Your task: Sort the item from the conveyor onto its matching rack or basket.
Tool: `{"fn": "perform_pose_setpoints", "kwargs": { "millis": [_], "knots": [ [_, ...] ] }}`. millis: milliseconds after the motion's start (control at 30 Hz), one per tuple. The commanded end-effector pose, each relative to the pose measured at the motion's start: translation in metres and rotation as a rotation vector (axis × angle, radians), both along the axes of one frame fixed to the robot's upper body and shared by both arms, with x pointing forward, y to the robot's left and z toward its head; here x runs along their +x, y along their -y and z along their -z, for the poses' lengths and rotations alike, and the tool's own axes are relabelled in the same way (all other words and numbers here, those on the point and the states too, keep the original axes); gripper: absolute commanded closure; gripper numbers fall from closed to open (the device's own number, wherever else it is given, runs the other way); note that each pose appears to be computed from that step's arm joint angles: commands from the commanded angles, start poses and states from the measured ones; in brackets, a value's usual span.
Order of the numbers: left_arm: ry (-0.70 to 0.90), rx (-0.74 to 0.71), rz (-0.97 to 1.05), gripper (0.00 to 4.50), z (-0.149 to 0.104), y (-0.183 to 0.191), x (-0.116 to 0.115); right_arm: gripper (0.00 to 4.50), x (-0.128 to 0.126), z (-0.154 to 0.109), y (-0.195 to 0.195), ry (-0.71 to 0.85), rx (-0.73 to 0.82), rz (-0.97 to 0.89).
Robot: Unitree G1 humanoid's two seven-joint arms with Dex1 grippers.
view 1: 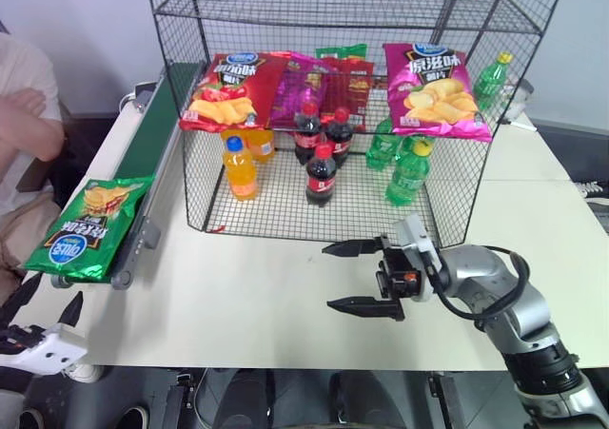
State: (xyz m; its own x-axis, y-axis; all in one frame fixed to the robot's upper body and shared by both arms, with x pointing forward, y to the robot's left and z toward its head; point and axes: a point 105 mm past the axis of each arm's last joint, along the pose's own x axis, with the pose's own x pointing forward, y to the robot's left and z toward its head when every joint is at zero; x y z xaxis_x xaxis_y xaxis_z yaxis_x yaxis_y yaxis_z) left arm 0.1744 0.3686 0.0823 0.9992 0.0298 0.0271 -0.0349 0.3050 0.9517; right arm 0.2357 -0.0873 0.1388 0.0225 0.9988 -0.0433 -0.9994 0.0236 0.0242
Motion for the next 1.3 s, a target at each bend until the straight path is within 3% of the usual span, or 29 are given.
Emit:
{"fn": "perform_pose_setpoints", "kwargs": {
  "millis": [33,567,833,1300],
  "knots": [
    [0.024,0.023,-0.005,0.79,-0.006,-0.003,0.001,0.02,0.001,-0.003,0.004,0.032,0.012,0.006],
    [0.066,0.011,-0.056,0.79,-0.018,-0.021,0.014,0.02,0.01,-0.007,0.007,0.041,0.023,0.072],
    [0.088,0.019,-0.032,0.79,-0.029,-0.023,0.032,0.02,0.008,-0.009,0.006,0.044,0.026,0.08],
    [0.046,-0.012,-0.012,0.79,-0.015,-0.02,0.049,0.02,0.011,-0.009,0.011,0.053,0.029,0.12]
  ]
}}
